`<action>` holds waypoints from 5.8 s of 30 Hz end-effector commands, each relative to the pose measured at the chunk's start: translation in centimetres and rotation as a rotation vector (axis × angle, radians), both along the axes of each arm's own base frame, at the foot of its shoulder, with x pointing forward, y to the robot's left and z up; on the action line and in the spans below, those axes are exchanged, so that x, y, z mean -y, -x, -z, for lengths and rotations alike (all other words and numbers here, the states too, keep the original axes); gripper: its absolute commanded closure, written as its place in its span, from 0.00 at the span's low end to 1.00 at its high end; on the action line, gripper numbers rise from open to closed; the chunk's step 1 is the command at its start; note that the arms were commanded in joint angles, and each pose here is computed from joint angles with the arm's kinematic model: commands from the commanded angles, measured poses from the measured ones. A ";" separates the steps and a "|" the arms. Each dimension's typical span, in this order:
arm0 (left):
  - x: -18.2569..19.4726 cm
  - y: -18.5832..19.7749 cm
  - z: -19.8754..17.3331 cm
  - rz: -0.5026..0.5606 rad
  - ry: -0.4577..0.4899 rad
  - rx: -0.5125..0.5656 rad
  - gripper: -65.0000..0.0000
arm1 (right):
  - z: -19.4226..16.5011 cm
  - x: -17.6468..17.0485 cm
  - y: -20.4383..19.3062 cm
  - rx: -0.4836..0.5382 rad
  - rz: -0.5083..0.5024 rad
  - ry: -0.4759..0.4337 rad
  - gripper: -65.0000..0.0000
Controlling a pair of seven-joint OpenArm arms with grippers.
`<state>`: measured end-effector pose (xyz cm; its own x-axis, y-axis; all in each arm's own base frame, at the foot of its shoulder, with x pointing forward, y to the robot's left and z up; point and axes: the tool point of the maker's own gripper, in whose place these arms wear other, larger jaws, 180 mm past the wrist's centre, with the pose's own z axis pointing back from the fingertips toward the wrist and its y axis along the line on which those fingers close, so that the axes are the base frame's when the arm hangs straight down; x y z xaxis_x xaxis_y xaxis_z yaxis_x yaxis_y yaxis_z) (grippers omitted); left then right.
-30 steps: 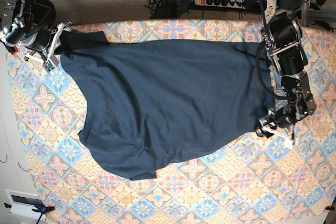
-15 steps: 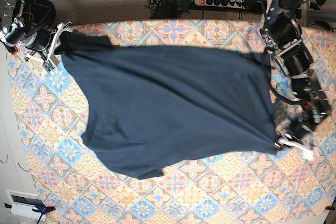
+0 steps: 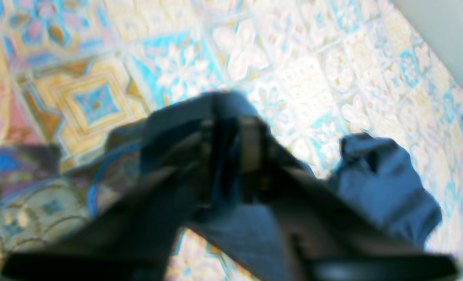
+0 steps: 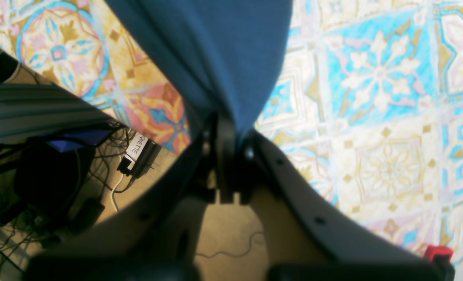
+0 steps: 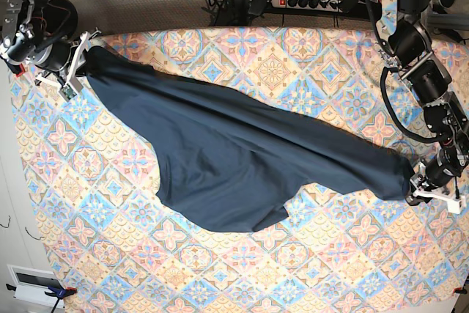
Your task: Layout the t-shirt on the table in an organized manner, then fold the t-shirt properly
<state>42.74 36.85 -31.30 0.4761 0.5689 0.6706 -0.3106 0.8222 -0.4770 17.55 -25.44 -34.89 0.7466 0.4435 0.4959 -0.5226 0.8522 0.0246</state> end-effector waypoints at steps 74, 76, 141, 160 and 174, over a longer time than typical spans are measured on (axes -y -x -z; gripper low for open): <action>7.5 3.5 7.5 0.286 -0.129 -0.235 0.32 | -19.7 -2.3 -28.8 0.671 0.092 -0.141 0.98; 8.1 3.1 7.2 0.294 -0.119 -0.218 0.52 | -19.7 -2.3 -28.8 0.671 0.092 -0.142 0.98; 14.6 -2.3 8.8 0.152 0.007 -0.172 0.60 | -19.2 -4.0 -26.2 0.703 0.029 -0.087 0.98; 19.9 -5.9 2.3 0.261 0.085 0.012 1.00 | -20.2 -3.5 -25.2 0.739 0.045 -0.126 0.98; 4.3 2.2 -9.1 0.212 0.323 0.172 1.00 | -17.9 -1.4 -21.8 0.688 0.033 -0.005 0.98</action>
